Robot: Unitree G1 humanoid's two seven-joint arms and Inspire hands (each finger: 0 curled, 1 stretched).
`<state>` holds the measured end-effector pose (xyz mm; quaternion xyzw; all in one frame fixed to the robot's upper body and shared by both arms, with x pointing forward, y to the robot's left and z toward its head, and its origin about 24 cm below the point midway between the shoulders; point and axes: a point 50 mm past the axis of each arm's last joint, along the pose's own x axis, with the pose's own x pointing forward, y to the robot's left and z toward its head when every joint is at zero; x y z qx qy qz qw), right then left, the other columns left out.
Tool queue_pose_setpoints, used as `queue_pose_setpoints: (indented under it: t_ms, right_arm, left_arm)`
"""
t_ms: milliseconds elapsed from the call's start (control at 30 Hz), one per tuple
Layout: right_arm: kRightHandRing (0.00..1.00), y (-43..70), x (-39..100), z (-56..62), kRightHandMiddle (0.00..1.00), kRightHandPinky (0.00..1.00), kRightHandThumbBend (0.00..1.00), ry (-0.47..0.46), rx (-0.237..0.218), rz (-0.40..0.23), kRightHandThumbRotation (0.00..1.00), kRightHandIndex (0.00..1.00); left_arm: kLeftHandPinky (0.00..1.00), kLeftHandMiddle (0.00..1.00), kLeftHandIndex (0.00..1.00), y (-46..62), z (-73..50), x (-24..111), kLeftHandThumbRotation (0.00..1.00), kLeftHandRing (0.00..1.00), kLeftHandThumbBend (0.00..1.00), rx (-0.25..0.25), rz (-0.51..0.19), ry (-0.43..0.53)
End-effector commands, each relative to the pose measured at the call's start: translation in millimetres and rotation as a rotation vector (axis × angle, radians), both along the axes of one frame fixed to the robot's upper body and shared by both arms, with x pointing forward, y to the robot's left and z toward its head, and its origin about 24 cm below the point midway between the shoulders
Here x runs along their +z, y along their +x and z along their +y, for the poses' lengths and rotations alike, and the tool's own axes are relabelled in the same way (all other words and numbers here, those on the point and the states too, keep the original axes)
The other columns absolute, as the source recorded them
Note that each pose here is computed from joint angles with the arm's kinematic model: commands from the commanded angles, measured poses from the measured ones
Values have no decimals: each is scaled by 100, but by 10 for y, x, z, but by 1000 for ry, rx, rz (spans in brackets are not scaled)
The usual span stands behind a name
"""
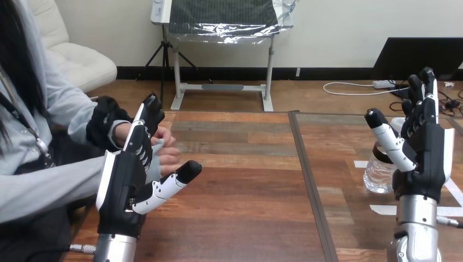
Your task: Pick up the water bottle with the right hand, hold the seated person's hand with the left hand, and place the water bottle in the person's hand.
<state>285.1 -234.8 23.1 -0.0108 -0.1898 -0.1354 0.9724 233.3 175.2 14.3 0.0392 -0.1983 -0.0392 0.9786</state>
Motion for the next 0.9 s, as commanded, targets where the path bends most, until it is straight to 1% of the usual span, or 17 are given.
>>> queue_pose_setpoints:
  t_ms: [0, 400, 533, 867]
  right_arm:
    - [100, 221, 272, -43, 97, 100, 100, -20, 1, -62, 47, 100]
    - [100, 279, 201, -99, 99, 100, 100, 0, 0, 42, 45, 100]
    - [100, 300, 167, -117, 99, 100, 100, 16, -11, 84, 45, 100]
    - [100, 334, 101, -154, 100, 100, 100, 18, -39, 179, 47, 100]
  left_arm:
    - [98, 95, 95, 93, 7, 125, 48, 95, 100, 3, -57, -12]
    - [97, 95, 95, 94, 16, 135, 49, 95, 100, 7, -59, -8]
    - [97, 96, 95, 96, 17, 141, 49, 95, 100, 4, -62, -11]
    - [98, 96, 95, 95, 30, 146, 48, 95, 100, -1, -66, -11]
